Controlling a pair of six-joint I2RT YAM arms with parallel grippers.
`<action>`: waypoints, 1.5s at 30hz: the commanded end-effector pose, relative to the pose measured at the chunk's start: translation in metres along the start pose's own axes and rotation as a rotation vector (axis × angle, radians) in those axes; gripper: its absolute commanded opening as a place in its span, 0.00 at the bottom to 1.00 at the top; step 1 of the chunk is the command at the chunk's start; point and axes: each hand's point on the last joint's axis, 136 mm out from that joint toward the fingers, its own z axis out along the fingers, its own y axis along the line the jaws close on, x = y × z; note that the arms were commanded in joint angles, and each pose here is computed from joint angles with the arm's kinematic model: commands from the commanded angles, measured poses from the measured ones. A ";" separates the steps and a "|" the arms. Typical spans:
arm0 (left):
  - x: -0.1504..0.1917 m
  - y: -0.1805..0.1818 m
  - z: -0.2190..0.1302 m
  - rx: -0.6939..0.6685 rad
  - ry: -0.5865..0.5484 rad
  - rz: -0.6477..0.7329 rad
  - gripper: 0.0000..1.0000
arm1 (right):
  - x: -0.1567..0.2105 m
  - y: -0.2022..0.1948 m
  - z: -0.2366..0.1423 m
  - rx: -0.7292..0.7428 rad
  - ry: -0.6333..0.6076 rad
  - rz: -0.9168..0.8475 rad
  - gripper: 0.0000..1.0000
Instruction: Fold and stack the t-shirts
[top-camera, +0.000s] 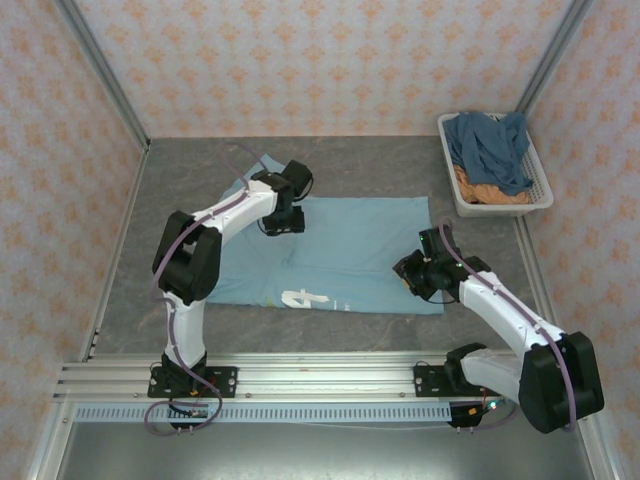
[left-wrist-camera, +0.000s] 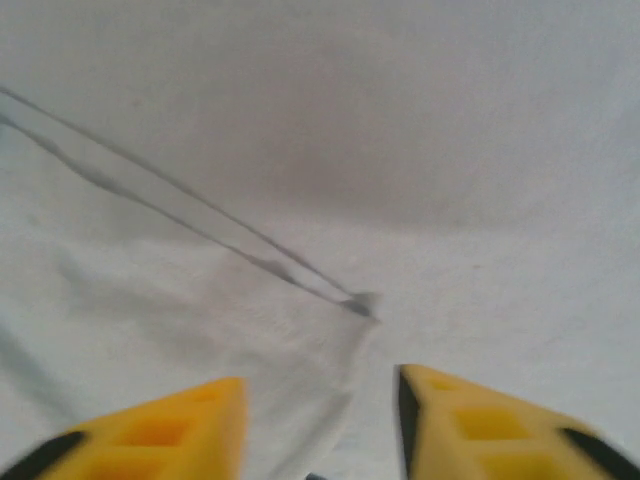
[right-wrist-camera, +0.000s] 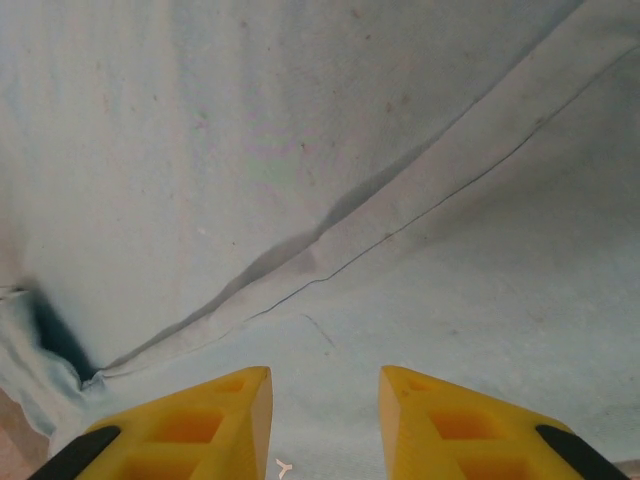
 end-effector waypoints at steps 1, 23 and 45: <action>-0.007 0.033 -0.045 -0.018 -0.109 -0.051 0.56 | 0.002 -0.013 0.000 0.035 -0.011 0.012 0.35; 0.099 0.221 0.015 -0.248 0.214 -0.461 0.28 | -0.002 -0.096 0.000 0.418 0.059 -0.011 0.29; 0.041 0.252 -0.033 -0.448 0.068 -0.291 0.35 | -0.025 -0.098 -0.009 0.574 0.065 -0.110 0.33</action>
